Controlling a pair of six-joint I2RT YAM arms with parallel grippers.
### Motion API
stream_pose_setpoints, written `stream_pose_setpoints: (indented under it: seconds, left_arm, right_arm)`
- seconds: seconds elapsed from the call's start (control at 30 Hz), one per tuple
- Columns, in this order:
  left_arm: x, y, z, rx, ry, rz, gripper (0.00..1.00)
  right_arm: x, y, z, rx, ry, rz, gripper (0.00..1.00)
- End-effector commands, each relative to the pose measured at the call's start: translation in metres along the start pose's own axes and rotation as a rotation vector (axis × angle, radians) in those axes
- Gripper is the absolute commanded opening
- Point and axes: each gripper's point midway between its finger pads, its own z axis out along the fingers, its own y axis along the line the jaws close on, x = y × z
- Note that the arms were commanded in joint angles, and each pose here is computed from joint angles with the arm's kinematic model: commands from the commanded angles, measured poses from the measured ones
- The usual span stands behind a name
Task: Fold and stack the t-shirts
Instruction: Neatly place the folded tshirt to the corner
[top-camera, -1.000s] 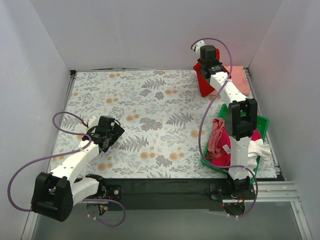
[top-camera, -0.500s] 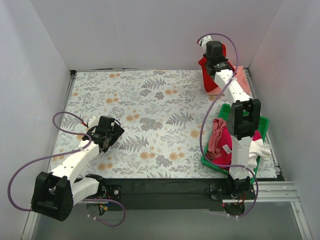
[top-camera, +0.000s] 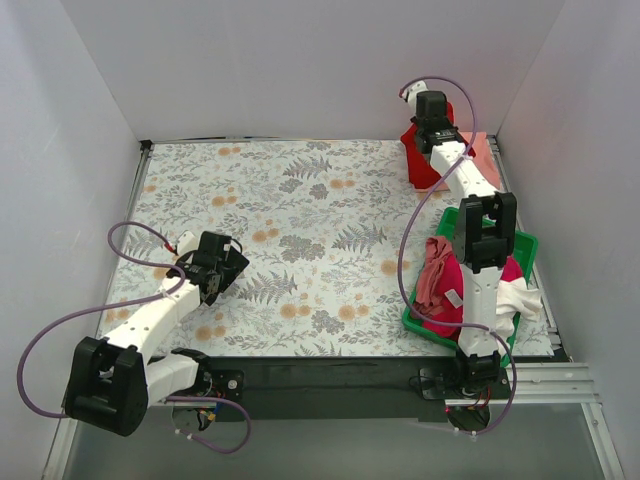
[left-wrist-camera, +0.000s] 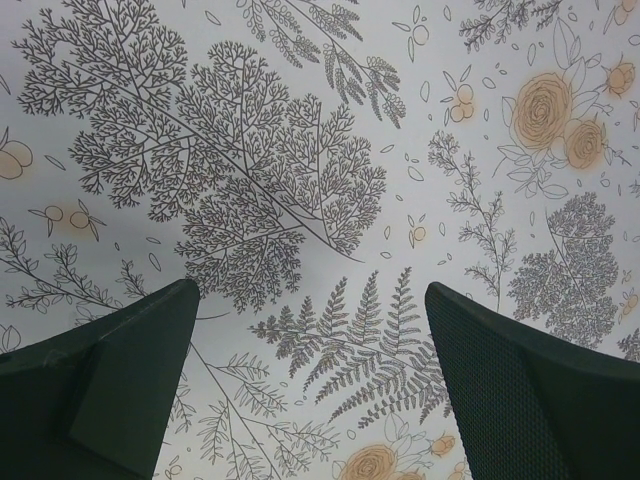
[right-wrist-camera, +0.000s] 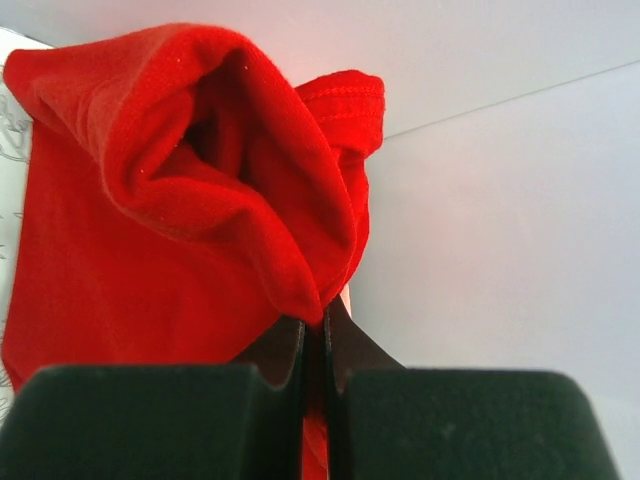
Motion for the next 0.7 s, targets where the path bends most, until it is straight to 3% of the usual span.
stream_pose_setpoints:
  seconds: [0.0, 0.67]
  left_arm:
    - [-0.013, -0.009, -0.005, 0.004, -0.044, -0.008, 0.96]
    - [-0.017, -0.018, -0.002, -0.007, -0.040, -0.005, 0.96]
  right_arm:
    - [-0.025, -0.034, 0.003, 0.076, -0.086, 0.098, 0.01]
    - [0.047, -0.037, 0.069, 0.142, 0.038, 0.143, 0.05]
